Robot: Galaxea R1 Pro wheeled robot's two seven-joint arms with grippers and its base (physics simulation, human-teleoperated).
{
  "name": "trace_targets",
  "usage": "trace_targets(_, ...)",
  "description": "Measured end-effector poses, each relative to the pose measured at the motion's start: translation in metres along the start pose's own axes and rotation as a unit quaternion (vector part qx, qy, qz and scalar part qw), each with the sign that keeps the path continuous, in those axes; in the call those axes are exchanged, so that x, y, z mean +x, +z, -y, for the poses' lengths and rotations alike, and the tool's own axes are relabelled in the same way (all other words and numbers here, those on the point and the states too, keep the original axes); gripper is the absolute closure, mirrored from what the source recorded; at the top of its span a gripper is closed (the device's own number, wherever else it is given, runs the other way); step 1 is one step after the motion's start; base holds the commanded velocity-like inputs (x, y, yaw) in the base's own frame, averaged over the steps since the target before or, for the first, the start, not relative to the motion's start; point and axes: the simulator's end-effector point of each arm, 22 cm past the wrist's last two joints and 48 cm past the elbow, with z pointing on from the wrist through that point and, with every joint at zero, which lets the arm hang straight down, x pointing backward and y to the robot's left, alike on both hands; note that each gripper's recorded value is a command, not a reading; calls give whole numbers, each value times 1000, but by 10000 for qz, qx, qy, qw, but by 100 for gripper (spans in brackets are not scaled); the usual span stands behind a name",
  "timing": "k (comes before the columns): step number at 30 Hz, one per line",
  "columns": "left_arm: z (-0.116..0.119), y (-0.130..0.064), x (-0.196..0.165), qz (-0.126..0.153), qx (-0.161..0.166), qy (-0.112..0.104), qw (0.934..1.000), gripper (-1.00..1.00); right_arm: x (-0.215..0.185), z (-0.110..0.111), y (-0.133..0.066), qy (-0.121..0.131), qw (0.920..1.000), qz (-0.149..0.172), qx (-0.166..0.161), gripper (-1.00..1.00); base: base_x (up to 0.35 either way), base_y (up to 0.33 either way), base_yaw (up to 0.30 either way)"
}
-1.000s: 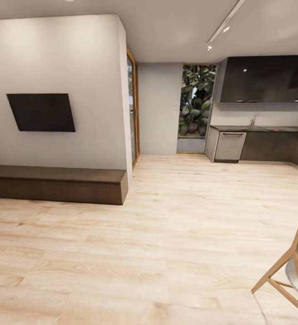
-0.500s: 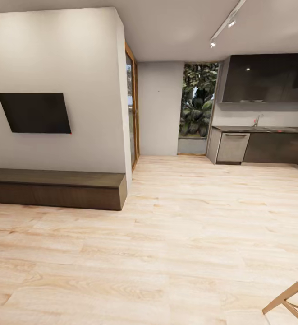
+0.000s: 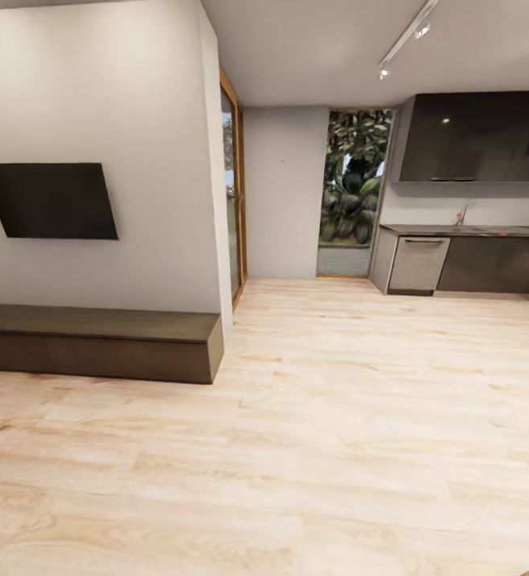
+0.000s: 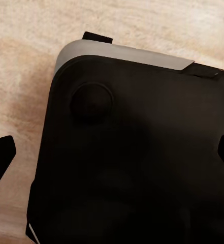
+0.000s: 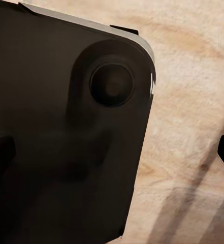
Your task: In the kitchen, take the popcorn bag from the countertop, put it into the microwave, and heat it until the popcorn is cooked so the cooked popcorn ends up inside the bag.
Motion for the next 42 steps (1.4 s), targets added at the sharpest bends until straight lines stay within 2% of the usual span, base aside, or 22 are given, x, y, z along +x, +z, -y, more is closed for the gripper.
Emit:
trace_targets(28, 0, 0, 0, 1, -1, -10, 10000, -100, 1, 3, 0, 14, 10000, -3, -8, -100, 323, 0, -1)
trace_targets(42, -1, 0, -1, 15, -5, -12, 10000, -100, 1, 5, 0, 42, 10000, -1, 13, -100, 323, 0, -216)
